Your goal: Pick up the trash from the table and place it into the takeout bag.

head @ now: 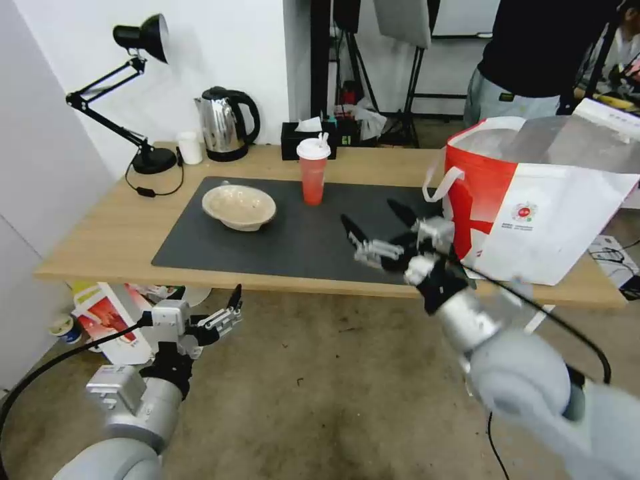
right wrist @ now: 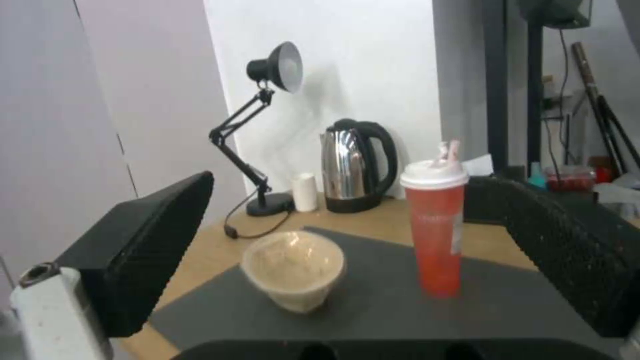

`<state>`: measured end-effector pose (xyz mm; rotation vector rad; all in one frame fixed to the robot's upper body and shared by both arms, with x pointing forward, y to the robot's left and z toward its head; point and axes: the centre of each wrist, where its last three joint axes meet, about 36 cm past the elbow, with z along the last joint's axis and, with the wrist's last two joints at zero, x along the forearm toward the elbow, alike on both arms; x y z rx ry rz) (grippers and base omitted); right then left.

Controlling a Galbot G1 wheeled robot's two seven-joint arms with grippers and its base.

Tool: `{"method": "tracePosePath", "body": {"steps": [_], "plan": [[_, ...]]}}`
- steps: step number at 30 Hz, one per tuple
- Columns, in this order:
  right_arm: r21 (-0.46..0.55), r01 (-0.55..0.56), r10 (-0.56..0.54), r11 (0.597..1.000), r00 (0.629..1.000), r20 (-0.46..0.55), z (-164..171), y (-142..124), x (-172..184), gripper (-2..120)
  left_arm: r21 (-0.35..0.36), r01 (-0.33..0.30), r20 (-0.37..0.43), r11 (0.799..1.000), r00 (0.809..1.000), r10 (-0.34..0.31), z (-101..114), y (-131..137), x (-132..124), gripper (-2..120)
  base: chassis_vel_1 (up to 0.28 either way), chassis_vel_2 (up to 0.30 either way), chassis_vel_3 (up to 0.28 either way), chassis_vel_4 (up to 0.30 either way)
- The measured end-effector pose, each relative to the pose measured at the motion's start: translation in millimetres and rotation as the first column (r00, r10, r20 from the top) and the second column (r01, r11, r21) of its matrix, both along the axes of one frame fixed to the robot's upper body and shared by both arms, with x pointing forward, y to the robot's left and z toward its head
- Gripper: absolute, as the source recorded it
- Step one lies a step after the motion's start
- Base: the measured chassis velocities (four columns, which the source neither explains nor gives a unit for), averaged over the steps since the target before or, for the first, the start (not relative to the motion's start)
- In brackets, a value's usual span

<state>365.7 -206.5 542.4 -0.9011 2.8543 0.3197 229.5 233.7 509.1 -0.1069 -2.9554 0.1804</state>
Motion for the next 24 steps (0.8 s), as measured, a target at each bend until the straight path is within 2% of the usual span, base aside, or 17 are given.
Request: {"method": "tracePosePath", "body": {"steps": [9,24], "plan": [[-0.03,0.001,-0.003,1.0,0.998,-0.059,8,19,55,100,-0.007,-0.008,-0.01,1.0,1.0,0.008,-2,0,0,100,0.0,0.0,0.0,0.0],[-0.163,-0.001,-0.034,0.987,0.976,-0.214,37,36,103,100,-0.007,-0.014,-0.022,1.0,1.0,0.014,-6,0,1,100,0.0,0.0,0.0,0.0]]}}
